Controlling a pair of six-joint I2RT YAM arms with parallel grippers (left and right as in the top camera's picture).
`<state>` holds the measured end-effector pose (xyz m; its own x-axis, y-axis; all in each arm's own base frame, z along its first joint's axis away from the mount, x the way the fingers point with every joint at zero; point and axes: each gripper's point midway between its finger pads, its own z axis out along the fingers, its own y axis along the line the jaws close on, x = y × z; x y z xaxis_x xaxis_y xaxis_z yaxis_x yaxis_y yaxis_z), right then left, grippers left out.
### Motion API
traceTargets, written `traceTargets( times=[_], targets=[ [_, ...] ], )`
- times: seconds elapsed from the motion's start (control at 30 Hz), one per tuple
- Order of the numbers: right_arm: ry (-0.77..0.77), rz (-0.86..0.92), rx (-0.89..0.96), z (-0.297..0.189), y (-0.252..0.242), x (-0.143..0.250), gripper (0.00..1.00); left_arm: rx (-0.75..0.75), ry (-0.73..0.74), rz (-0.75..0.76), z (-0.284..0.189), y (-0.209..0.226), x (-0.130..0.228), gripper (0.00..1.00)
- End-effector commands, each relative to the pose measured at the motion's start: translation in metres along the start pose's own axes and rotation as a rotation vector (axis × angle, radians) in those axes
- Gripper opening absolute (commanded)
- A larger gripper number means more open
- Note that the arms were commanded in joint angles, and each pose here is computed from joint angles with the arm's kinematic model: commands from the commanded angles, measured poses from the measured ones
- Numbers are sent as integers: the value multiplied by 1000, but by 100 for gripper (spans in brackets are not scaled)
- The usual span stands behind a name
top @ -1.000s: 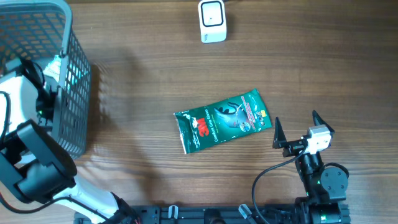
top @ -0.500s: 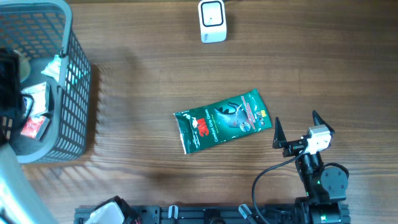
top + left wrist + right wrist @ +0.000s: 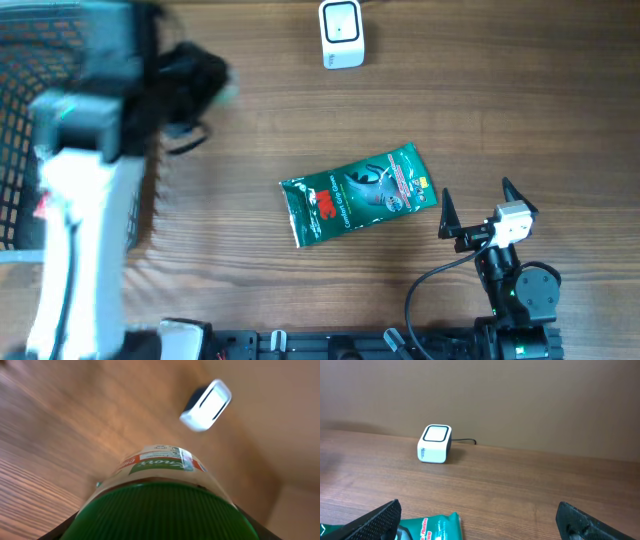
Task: Scan the item barcode
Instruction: 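Carry the jar under the scanner and set it beside the green pack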
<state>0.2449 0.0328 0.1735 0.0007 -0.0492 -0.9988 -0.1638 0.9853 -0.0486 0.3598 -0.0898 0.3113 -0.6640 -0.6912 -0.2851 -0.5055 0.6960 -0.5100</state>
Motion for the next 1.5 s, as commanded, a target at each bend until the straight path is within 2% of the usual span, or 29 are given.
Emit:
traceTargets(
  times=[0.0,0.23,0.37,0.5,0.63,0.8,0.93,1.07,1.2,1.33,1.47],
  targets=[
    [-11,-3,8,0,-1,-2,100,-113,97,117,75,-13,33,51],
    [-11,-2,8,0,-1,-2,100,-251,257,234,206,-15,105,52],
    [-11,-2,8,0,-1,-2,100,-311,313,281,244,-3,138,52],
    [-11,-3,8,0,-1,-2,100,-341,311,334,258,1,154,52],
    [-11,-2,7,0,-1,-2,100,-288,286,636,265,-11,159,55],
    [-11,-2,8,0,-1,-2,100,-114,437,1131,259,-25,198,54],
    [-11,-3,8,0,-1,-2,100,-29,465,1485,259,-28,204,58],
    [-11,-3,8,0,-1,-2,100,26,466,1698,261,-29,197,56],
    [-11,-2,8,0,-1,-2,100,85,486,1953,264,-26,195,59],
    [-11,-2,8,0,-1,-2,100,183,527,2330,276,-18,195,58],
    [-11,-3,8,0,-1,-2,100,199,550,2396,289,-9,190,59]
  ],
)
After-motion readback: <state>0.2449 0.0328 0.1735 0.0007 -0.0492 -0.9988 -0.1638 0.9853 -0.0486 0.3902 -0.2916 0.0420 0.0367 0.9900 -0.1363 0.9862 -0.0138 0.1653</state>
